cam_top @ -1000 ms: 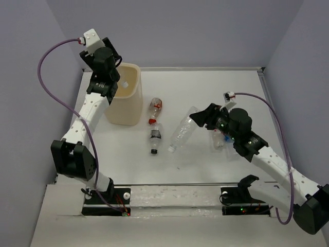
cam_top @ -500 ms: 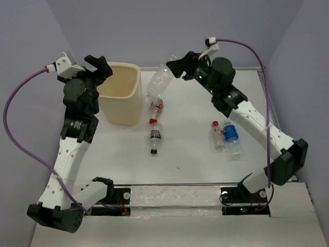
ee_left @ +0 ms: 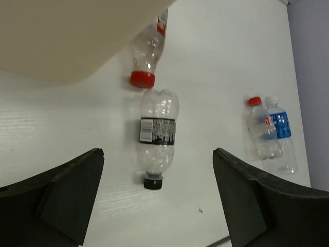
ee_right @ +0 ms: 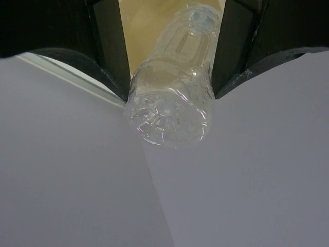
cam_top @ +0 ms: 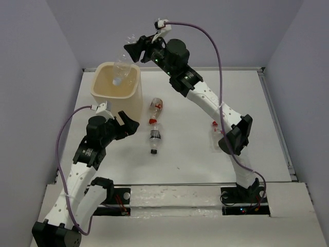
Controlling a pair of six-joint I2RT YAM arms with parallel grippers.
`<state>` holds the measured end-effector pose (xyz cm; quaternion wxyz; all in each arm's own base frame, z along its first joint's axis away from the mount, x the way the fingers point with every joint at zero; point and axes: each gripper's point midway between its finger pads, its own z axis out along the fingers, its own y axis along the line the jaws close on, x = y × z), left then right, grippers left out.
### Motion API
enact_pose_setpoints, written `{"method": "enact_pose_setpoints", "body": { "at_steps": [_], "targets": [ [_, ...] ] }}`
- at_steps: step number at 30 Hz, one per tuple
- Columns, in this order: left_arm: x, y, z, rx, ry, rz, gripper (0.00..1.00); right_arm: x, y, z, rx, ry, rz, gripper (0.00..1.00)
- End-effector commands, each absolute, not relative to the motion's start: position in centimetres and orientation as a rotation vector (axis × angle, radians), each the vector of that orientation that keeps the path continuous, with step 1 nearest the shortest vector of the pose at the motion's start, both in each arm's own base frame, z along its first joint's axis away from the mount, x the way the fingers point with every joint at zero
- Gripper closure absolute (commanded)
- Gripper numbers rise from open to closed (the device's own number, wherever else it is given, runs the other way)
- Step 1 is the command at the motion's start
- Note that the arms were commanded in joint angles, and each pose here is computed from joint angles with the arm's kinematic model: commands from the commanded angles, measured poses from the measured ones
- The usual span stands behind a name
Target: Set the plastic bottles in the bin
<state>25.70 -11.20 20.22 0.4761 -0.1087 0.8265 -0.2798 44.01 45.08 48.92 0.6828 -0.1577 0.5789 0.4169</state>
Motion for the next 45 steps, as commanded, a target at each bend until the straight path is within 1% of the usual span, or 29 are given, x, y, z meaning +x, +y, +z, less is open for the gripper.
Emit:
{"method": "enact_pose_setpoints", "body": {
  "at_steps": [1, 2, 3, 5, 6, 7, 8, 11, 12, 13, 16, 17, 18, 20, 21, 22, 23, 25, 26, 27, 29, 30, 31, 32, 34, 35, 39, 42, 45],
  "targets": [
    [23.8, -14.0, 20.6, -0.175, 2.031, -0.872, 0.03, 43.2, 50.0, 45.2, -0.443, 1.345, 0.956, 0.24],
    [23.6, -14.5, 20.4, -0.16, 2.039, -0.884, 0.02, 43.3, 50.3, 45.0, -0.446, 1.348, 0.961, 0.13],
    [23.6, -15.0, 20.3, -0.142, 2.037, -0.905, 0.01, 43.5, 50.8, 43.8, -0.46, 1.386, 0.964, 0.1],
    [23.2, -17.1, 19.3, -0.092, 2.082, -0.949, 0.01, 43.1, 50.1, 45.1, -0.456, 1.372, 0.952, 0.02],
    [23.4, -17.7, 19.2, -0.082, 2.08, -0.95, 0.01, 42.2, 48.6, 47.6, -0.434, 1.34, 0.944, 0.02],
    [23.6, -18.1, 18.9, -0.081, 2.085, -0.937, 0.01, 41.6, 47.9, 48.3, -0.432, 1.335, 0.945, 0.02],
    [23.9, -18.6, 18.2, -0.083, 2.11, -0.92, 0.01, 41.8, 47.5, 46.9, -0.444, 1.374, 0.934, 0.02],
    [25.6, -18.4, 16.7, -0.137, 2.126, -0.761, 0.01, 40.0, 43.8, 47.0, -0.449, 1.417, 0.911, 0.11],
    [26.0, -18.4, 16.3, -0.144, 2.129, -0.731, 0.01, 39.3, 42.9, 46.4, -0.448, 1.438, 0.901, 0.11],
    [26.2, -18.8, 15.8, -0.137, 2.139, -0.704, 0.01, 39.4, 41.2, 46.0, -0.42, 1.453, 0.866, 0.2],
    [27.4, -18.6, 14.1, -0.163, 2.149, -0.583, 0.01, 37.9, 35.8, 41.6, -0.373, 1.562, 0.793, 0.35],
    [27.5, -18.6, 13.6, -0.166, 2.16, -0.555, 0.01, 37.7, 31.9, 42.4, -0.294, 1.555, 0.749, 0.39],
    [27.9, -19.3, 13.6, -0.157, 2.146, -0.568, 0.01, 37.7, 30.2, 36.3, -0.259, 1.686, 0.717, 0.46],
    [28.0, -20.3, 11.8, -0.128, 2.193, -0.55, 0.01, 38.7, 24.4, 32.2, -0.133, 1.774, 0.656, 0.49],
    [28.0, -20.7, 11.2, -0.117, 2.21, -0.544, 0.01, 38.2, 22.5, 30.2, -0.071, 1.822, 0.671, 0.54],
    [28.4, -21.1, 10.2, -0.108, 2.235, -0.517, 0.01, 36.3, 20.2, 26.5, -0.036, 1.893, 0.648, 0.55],
    [28.6, -21.2, 9.8, -0.106, 2.245, -0.501, 0.01, 35.8, 18.5, 24.8, 0.005, 1.928, 0.608, 0.56],
    [28.9, -21.5, 9.1, -0.1, 2.265, -0.473, 0.01, 34.3, 15.2, 23.1, 0.081, 1.96, 0.51, 0.56],
    [29.3, -21.6, 8.4, -0.101, 2.281, -0.448, 0.01, 33.2, 12.9, 19.8, 0.138, 2.042, 0.4, 0.55],
    [29.7, -21.2, 8.1, -0.114, 2.279, -0.412, 0.01, 32.4, 12.1, 18.7, 0.156, 2.07, 0.362, 0.53],
    [30.1, -20.8, 7.2, -0.133, 2.287, -0.358, 0.01, 30.6, 10.2, 16.5, 0.21, 2.123, 0.293, 0.38],
    [30.2, -20.7, 7.0, -0.138, 2.289, -0.346, 0.01, 30.1, 9.8, 16.1, 0.227, 2.135, 0.276, 0.29],
    [30.3, -20.7, 6.4, -0.138, 2.296, -0.331, 0.05, 29.7, 9.0, 15.8, 0.245, 2.138, 0.234, 0.25],
    [30.4, -20.6, 6.2, -0.141, 2.295, -0.321, 0.05, 29.5, 8.6, 15.5, 0.252, 2.146, 0.21, 0.24],
    [30.4, -20.4, 5.6, -0.142, 2.306, -0.298, 0.14, 29.3, 8.3, 15.0, 0.261, 2.166, 0.185, 0.23],
    [30.4, -20.4, 5.5, -0.142, 2.309, -0.301, 0.22, 29.4, 8.4, 14.2, 0.262, 2.199, 0.176, 0.23],
    [29.6, -19.9, 5.1, -0.14, 2.317, -0.292, 0.36, 29.5, 8.0, 12.2, 0.27, 2.267, 0.108, 0.23],
    [28.7, -19.5, 4.8, -0.135, 2.326, -0.304, 0.44, 29.5, 8.3, 10.7, 0.261, 2.322, 0.1, 0.23],
    [27.8, -20.0, 5.9, -0.117, 2.319, -0.382, 0.49, 29.5, 8.3, 10.1, 0.247, 2.342, 0.091, 0.23]
  ]
}}
